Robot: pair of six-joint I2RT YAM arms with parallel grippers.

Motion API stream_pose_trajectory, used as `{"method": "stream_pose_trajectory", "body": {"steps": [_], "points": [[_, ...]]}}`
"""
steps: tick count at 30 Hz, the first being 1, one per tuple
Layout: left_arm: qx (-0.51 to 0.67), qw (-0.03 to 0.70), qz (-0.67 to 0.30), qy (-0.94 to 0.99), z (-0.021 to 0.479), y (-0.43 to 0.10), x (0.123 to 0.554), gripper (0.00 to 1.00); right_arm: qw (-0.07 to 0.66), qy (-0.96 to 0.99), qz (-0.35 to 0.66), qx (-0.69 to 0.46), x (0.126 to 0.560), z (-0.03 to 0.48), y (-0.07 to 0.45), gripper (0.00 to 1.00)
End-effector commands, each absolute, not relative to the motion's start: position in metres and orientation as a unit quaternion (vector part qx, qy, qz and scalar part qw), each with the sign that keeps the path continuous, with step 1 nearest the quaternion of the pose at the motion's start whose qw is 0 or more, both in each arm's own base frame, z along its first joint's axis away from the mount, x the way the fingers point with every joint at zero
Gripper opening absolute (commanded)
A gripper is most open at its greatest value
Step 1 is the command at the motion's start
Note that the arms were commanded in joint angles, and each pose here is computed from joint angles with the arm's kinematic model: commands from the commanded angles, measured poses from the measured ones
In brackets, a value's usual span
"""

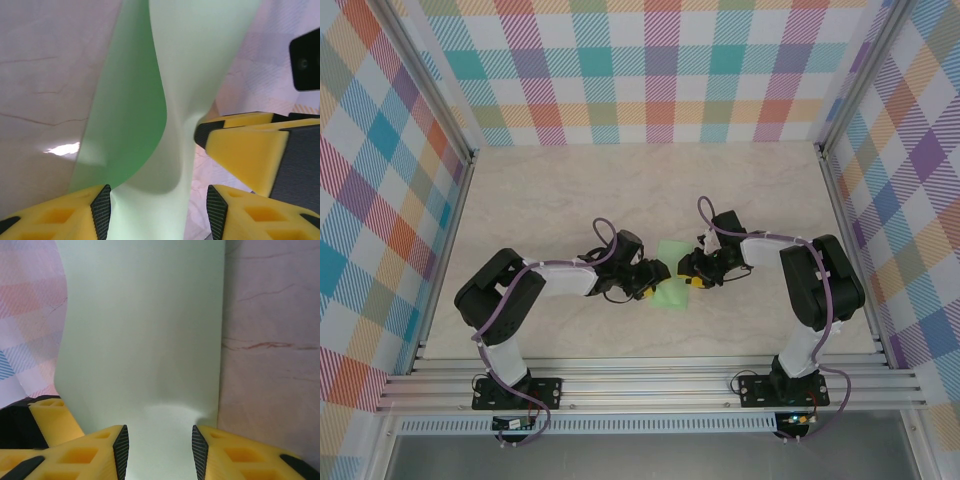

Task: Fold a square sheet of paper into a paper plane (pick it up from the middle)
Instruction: Fold the triangle a second time at the center of the table.

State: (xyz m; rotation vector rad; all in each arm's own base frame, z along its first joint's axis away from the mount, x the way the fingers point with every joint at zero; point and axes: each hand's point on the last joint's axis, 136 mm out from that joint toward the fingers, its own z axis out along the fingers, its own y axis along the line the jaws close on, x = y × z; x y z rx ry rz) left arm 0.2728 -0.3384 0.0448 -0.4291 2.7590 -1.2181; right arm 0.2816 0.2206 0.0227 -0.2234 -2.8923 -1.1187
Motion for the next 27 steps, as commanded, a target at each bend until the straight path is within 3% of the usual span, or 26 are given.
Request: {"method": "stream_pose_trajectory", "body": {"steps": [1,9,18,27], "points": [[-0.125,0.054,-0.412,0.901,0.049,-0.344,0.281,0.55,0.035,-0.942,-0.323,-0.087,0.272,-0.005,0.211,0.41],[-0.119,0.055,-0.418,0.899,0.053,-0.343,0.289,0.57,0.036,-0.941,-0.325,-0.087,0.272,-0.004,0.211,0.41],[-0.136,0.05,-0.385,0.911,0.042,-0.327,0.285,0.4,0.024,-0.934,-0.348,-0.081,0.279,0.01,0.219,0.41],[-0.139,0.057,-0.397,0.905,0.05,-0.327,0.296,0.28,-0.045,-0.936,-0.347,-0.043,0.287,0.058,0.214,0.47]]}}
